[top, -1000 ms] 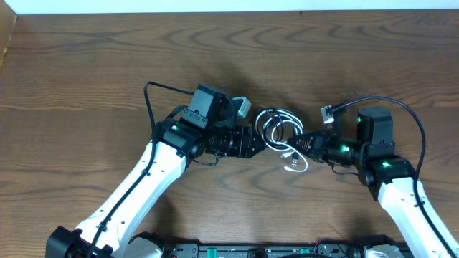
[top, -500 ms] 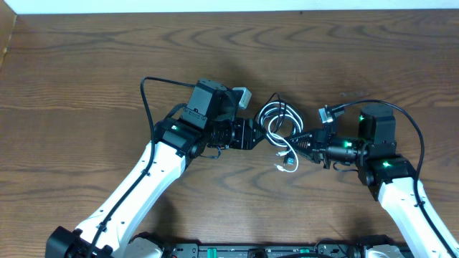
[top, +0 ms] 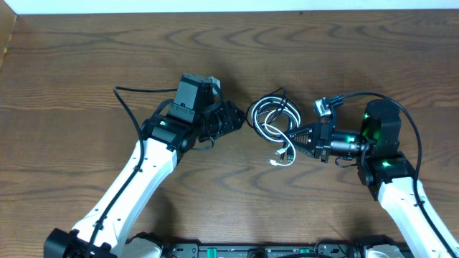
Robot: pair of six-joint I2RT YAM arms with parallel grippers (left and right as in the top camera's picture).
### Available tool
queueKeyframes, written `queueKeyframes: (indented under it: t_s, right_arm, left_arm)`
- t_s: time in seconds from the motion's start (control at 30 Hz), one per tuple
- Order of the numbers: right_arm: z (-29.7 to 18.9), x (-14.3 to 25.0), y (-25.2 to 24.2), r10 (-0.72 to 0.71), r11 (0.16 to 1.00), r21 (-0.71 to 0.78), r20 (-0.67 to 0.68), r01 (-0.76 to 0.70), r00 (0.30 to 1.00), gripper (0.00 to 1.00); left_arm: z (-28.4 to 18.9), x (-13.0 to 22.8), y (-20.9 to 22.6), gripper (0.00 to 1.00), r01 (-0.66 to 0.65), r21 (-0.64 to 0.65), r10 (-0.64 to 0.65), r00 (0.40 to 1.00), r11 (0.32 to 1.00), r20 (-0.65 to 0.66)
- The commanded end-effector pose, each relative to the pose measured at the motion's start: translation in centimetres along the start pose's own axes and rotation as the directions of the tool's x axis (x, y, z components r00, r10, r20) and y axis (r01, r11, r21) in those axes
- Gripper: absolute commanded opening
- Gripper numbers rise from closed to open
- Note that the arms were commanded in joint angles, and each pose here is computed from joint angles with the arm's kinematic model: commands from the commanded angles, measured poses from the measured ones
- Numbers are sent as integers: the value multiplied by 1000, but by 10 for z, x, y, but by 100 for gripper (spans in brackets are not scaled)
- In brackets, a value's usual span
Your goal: Untangle cables
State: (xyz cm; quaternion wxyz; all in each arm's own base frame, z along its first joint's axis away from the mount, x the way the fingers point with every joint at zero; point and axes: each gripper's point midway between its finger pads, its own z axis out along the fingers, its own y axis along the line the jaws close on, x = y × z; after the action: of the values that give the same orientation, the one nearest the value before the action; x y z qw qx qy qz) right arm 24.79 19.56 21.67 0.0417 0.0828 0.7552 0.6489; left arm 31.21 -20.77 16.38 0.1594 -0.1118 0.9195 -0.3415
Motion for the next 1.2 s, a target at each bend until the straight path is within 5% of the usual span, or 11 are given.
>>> queueKeyframes:
  t_s: [0.0,0.27,0.63,1.17]
  right_arm:
    - [0,5,11,-12,1000,-25,-36,11,999,1]
    - [0,7,12,-13,999,-30,-49,12,999,1]
    - [-1,11,17,-35,998,-48,-71,32,997,1]
    - [-1,10,17,-51,998,-48,-65,48,997,1]
  left_arm:
    - [-9,7,-29,51,104,135,-95,993,985,-71]
    - [-26,-11,7,50,364,86,-355,930,928,-99]
    - [-14,-16,-31,50,338,269,-281,932,902,-230]
    - [-11,22,-84,50,307,405,-125,901,861,-416]
